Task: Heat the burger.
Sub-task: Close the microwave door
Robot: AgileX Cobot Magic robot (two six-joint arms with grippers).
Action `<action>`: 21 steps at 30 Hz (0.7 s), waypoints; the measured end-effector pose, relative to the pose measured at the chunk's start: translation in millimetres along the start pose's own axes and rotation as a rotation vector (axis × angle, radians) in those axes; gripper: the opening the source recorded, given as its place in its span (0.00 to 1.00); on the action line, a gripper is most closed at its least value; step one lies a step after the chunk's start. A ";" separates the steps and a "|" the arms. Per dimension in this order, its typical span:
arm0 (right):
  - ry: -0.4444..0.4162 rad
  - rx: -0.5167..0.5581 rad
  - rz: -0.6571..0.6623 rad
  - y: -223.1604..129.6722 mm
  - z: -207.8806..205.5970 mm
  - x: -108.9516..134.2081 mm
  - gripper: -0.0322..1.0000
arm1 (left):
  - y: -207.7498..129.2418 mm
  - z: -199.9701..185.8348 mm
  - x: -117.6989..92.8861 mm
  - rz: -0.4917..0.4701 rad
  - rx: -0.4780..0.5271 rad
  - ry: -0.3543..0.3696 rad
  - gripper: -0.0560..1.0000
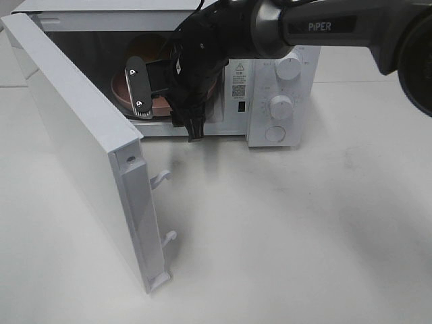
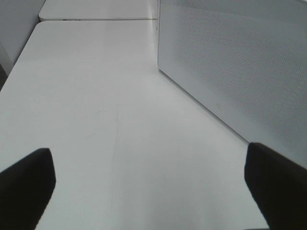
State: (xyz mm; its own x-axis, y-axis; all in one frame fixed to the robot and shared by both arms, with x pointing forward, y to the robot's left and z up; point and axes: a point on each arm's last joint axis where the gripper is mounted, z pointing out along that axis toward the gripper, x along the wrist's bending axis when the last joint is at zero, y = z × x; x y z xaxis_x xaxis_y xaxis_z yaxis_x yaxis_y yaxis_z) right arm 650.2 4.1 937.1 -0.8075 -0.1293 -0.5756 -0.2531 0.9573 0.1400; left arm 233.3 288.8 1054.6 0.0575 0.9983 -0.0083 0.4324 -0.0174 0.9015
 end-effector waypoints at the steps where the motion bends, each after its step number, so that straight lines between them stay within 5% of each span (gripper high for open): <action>1: -0.009 -0.019 0.020 0.3 -1.9 1.9 0.65 | 0.0 0.0 0.0 0.000 0.000 0.000 1.00; 6: -0.031 -0.046 0.048 -1.8 -9.6 8.0 0.75 | 0.0 0.0 0.0 0.000 0.000 0.000 1.00; 21: -0.021 -0.056 0.055 -14.0 -38.3 30.8 0.77 | 0.0 0.0 0.0 0.000 0.000 0.000 1.00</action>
State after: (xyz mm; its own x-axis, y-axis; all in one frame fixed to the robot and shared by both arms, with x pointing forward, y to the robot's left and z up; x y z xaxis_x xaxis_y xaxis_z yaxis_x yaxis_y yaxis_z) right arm 608.4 -23.2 948.2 -0.8099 -0.0714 -0.5822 -0.2387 0.9468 0.2159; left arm 233.3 288.8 1054.6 0.0575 0.9983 -0.0083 0.4324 -0.0174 0.9015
